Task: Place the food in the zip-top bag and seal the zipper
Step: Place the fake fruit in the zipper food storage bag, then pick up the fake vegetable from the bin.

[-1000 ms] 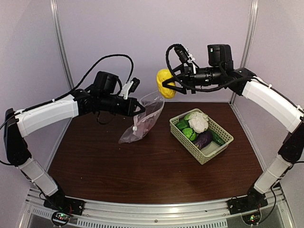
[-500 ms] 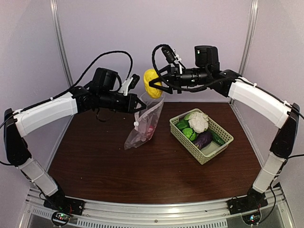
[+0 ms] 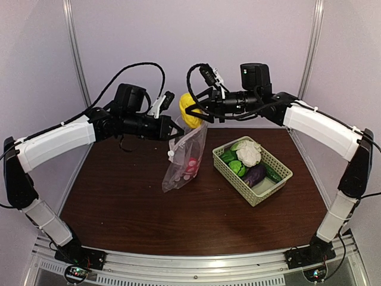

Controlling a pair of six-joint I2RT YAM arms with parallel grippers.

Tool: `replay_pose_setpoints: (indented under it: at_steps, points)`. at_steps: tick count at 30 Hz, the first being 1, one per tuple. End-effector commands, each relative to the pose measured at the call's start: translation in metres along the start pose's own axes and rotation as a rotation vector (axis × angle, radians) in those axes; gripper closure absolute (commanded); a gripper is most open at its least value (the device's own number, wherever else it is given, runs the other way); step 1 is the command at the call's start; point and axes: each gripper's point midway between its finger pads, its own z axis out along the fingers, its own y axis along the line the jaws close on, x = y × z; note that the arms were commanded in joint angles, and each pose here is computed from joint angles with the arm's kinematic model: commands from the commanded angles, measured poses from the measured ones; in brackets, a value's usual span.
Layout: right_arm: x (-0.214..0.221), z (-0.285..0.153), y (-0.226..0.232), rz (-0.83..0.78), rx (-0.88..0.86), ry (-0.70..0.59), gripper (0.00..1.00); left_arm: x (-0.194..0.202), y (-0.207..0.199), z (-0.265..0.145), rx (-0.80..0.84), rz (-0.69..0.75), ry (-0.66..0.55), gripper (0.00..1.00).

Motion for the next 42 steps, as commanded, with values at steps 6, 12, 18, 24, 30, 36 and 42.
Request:
replay_pose_setpoints:
  at_steps: [6,12,18,24,30,36,42]
  points:
    - [0.029,0.008,-0.016,0.021,0.101,0.077,0.53,-0.019,-0.013,-0.016,0.015,0.025,-0.088,1.00]
    - [0.035,0.007,-0.014,0.022,0.120,0.108,0.42,-0.028,-0.009,-0.028,-0.032,0.019,-0.144,1.00]
    - [0.036,0.004,-0.012,0.011,0.133,0.133,0.24,-0.036,-0.005,-0.042,-0.080,0.032,-0.199,1.00]
    - [0.002,-0.006,0.008,0.021,0.069,0.060,0.22,-0.023,0.008,-0.029,-0.110,0.034,-0.153,1.00]
    - [-0.010,-0.046,0.008,-0.038,0.131,0.083,0.22,-0.015,0.034,-0.021,-0.244,0.128,-0.087,1.00]
    - [0.034,-0.093,-0.011,0.023,0.206,0.164,0.20,-0.004,0.050,-0.011,-0.304,0.207,-0.013,1.00]
    - [0.110,-0.141,-0.037,0.063,0.369,0.341,0.20,-0.012,0.039,-0.029,-0.292,0.269,-0.052,1.00]
